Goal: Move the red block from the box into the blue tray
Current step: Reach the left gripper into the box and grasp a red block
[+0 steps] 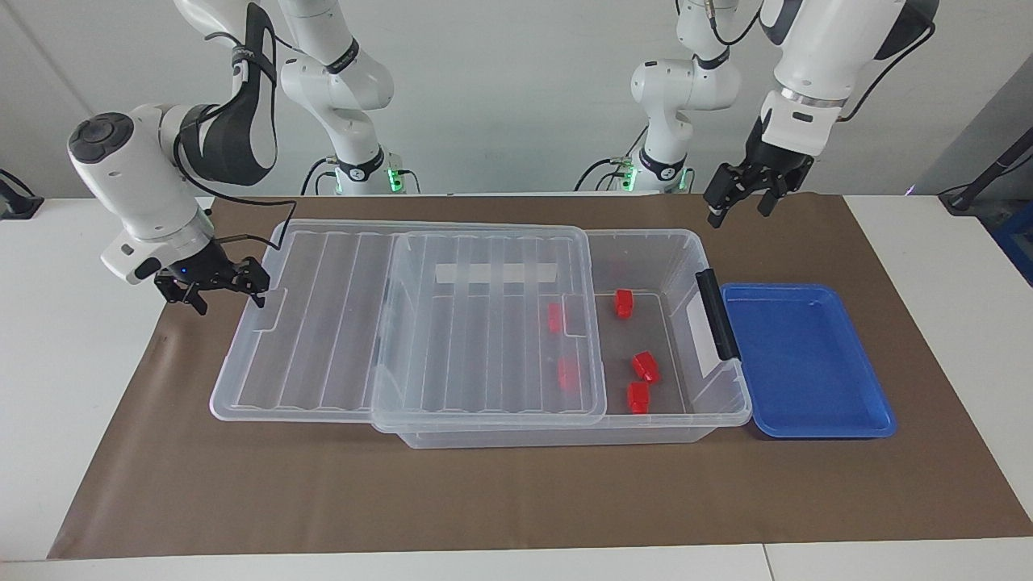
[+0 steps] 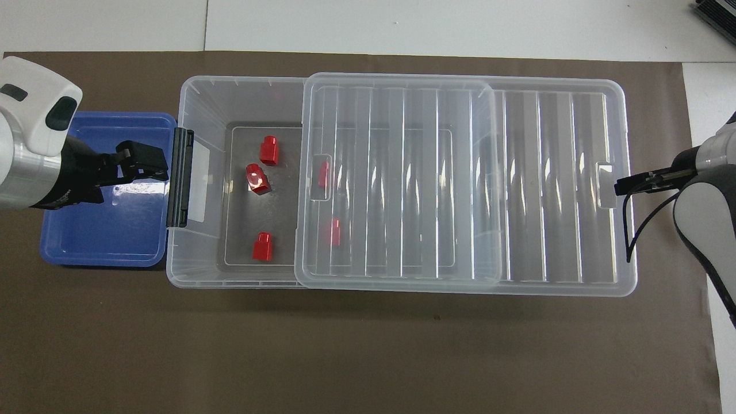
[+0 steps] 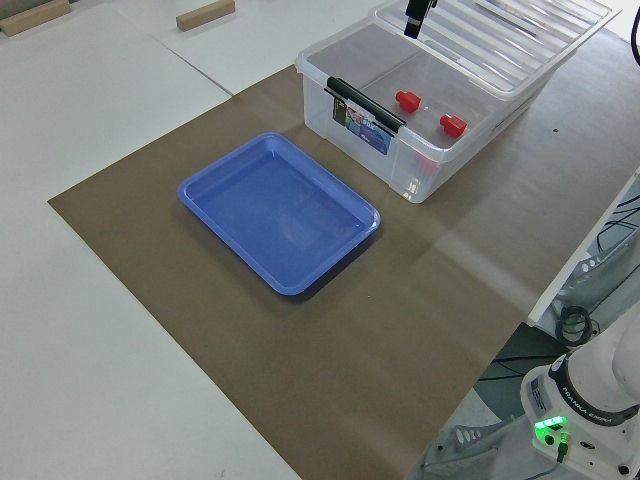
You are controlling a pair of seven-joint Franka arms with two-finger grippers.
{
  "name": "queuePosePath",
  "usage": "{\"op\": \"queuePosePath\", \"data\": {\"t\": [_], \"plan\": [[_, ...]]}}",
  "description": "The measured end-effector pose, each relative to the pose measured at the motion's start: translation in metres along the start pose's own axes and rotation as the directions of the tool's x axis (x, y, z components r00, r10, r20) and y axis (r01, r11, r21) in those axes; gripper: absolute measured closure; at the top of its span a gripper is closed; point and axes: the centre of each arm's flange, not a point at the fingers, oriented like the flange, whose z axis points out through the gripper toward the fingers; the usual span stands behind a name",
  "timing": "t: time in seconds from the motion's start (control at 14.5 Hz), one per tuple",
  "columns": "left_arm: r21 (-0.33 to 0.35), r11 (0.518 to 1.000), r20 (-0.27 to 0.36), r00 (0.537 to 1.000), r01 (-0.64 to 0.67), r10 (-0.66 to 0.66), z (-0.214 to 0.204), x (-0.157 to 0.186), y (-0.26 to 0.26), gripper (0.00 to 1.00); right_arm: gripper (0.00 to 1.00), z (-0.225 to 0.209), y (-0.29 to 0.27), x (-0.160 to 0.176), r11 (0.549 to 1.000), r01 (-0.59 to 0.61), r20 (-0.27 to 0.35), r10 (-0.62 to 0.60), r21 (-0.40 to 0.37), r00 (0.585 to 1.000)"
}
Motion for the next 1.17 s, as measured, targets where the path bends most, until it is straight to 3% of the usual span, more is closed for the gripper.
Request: {"op": "queuePosePath", "data": {"t": [0.21,0.41,0.69,0.89,1.17], "plan": [[-0.015,1.0,-0.012,1.0,0.023,-0.024,0.032,-0.013,0.03,0.0,0.0,0.0,0.012,-0.004,1.0,0.0,0.002,0.0,-0.004,1.0],[0.011,0.999,-0.018,0.999,0.04,-0.039,0.083,-0.019,0.061,0.0,0.0,0.0,0.021,-0.007,1.0,0.004,0.004,-0.004,-0.005,1.0],[0.013,0.999,-0.025,0.999,0.035,-0.034,0.146,-0.002,0.081,0.0,0.0,-0.001,0.025,-0.009,1.0,0.006,0.006,-0.006,-0.014,1.0],[0.052,0.999,-0.053,0.999,0.007,-0.004,0.175,0.007,0.082,0.0,0.0,-0.004,0.023,-0.009,1.0,0.011,0.011,-0.011,-0.015,1.0],[0.075,0.995,-0.042,0.997,-0.067,0.071,0.21,0.013,0.085,0.0,0.0,-0.038,0.013,-0.013,1.0,0.018,0.008,-0.018,-0.014,1.0]]}}
